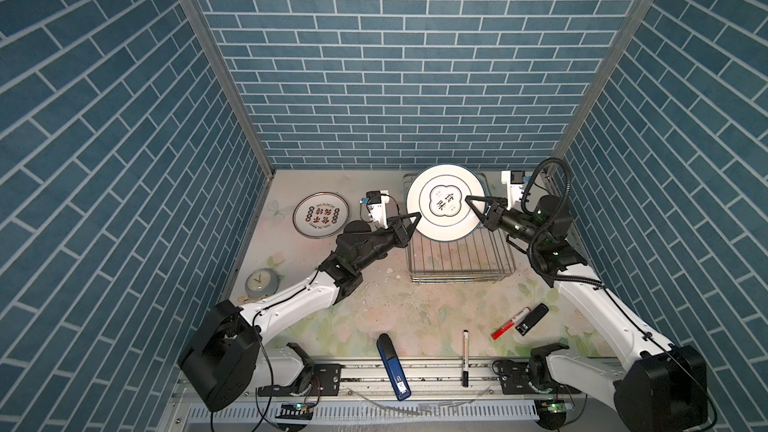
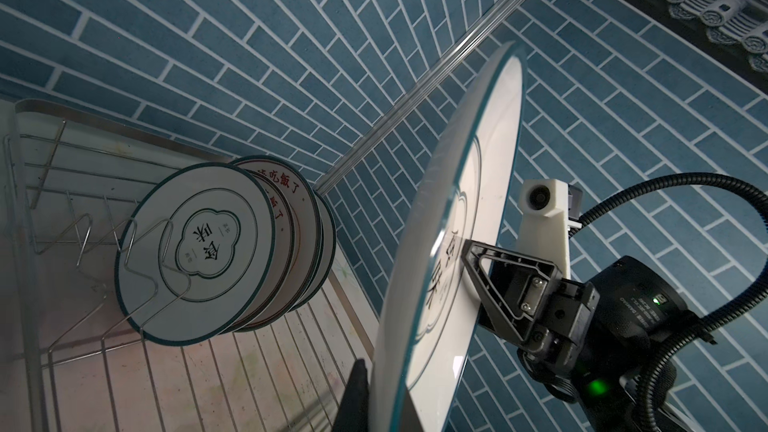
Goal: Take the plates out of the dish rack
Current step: 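Grasp the lifted plate's rim with the left gripper while the right gripper holds it, then carry the plate with both grippers toward the printed plates on the table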
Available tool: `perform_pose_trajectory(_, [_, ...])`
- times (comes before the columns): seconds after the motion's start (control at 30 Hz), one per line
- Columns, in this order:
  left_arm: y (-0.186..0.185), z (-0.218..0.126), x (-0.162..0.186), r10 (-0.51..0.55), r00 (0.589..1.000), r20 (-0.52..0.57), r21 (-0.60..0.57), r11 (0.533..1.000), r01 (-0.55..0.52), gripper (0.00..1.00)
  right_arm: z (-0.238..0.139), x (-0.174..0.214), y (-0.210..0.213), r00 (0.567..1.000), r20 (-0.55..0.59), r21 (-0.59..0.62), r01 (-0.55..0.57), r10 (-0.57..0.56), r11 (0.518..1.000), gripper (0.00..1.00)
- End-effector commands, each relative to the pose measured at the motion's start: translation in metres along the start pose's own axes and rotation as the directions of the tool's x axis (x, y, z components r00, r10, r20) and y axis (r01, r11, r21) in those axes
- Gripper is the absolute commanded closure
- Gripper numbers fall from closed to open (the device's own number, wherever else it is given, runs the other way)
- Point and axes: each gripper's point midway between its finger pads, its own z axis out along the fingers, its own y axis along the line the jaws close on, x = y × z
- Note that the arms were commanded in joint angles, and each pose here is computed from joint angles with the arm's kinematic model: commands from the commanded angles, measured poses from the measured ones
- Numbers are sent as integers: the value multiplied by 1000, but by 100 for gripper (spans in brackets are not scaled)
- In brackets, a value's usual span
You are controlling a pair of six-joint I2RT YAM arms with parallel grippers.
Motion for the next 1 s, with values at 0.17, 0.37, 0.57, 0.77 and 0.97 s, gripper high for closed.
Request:
perform_pose_trajectory(0.17, [-2,2,-7,14,1000,25,-13,1000,-14,100,0,-12,-2,999,25,44,25,-26,999,27])
perform_pose_trajectory(0.37, [8,-4,-11,14,999,43,-62,998,-11,100,-9,-16,-12,998,51,143,28,-36,989,1])
perform_pose_trajectory(0.57, [23,-18,-25,2,996,93,-119,993,9,100,-22,-26,-1,986,115,158,105,-124,982,1])
perform_pose_trajectory(0.77, [32,-36,-31,6,991,130,-154,988,15,100,-6,-10,31,966,31,135,252,-258,958,1])
perform_pose_trajectory(0.97, [45,-55,-36,34,986,163,-234,972,5,100,19,12,60,918,-53,116,397,-394,910,1])
